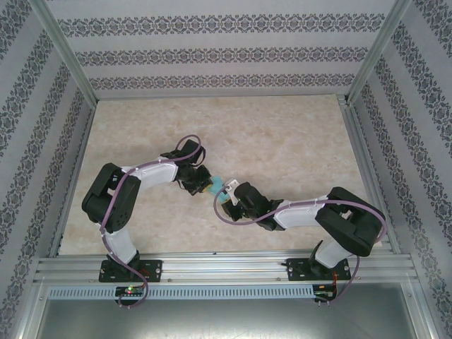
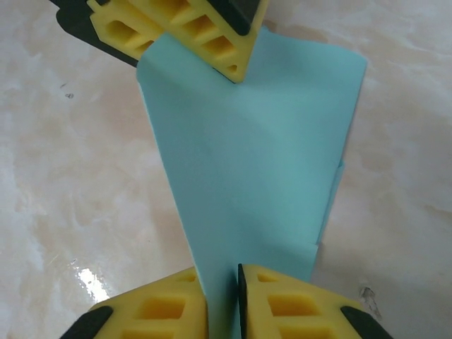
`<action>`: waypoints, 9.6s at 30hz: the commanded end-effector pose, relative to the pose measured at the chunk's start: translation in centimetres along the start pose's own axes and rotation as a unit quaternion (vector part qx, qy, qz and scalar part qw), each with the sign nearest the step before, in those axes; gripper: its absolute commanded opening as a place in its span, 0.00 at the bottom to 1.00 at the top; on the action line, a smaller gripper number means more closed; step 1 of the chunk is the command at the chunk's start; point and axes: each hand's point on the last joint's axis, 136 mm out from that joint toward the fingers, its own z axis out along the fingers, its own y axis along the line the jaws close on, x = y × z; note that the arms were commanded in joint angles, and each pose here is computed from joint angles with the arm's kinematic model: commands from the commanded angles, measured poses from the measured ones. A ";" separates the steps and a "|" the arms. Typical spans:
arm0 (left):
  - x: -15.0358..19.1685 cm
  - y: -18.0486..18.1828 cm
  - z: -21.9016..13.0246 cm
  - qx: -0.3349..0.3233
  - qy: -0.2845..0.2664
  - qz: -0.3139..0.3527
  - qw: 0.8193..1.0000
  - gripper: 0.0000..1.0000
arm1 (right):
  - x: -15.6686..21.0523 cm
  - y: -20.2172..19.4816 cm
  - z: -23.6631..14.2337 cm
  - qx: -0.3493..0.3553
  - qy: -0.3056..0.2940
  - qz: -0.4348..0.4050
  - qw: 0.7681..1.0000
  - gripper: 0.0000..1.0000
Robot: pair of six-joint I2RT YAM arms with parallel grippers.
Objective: Fold a paper plane with a square sheet of paper (pick it up from the middle)
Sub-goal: Fold the wing for the fifth time at the center of the table.
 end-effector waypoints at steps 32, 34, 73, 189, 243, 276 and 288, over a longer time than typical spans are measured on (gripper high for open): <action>-1.1 1.6 -5.5 -0.024 -0.091 0.051 0.994 0.60 | 0.5 -1.8 1.3 -0.136 0.038 0.311 0.940 0.01; -0.9 1.6 -5.4 -0.020 -0.088 0.055 0.994 0.54 | 0.2 -1.8 1.4 -0.152 0.037 0.332 0.930 0.01; 4.3 -6.7 0.3 0.187 -0.023 0.156 0.970 0.36 | 3.6 -4.0 3.1 -0.120 0.116 0.458 0.873 0.03; 2.7 -0.8 4.9 0.040 -0.016 0.147 0.988 0.35 | 12.2 -0.4 -4.2 -0.029 0.325 0.297 0.898 0.08; 2.8 -0.7 4.8 0.036 -0.013 0.145 0.989 0.34 | -0.5 -2.1 -6.3 -0.120 0.055 0.429 0.894 0.22; 3.0 -0.4 4.9 0.034 -0.007 0.145 0.989 0.34 | -0.6 0.5 0.0 -0.195 0.118 0.474 0.851 0.11; 3.0 -0.3 5.0 0.031 -0.007 0.142 0.989 0.34 | 5.4 1.0 -0.2 -0.172 0.183 0.476 0.843 0.11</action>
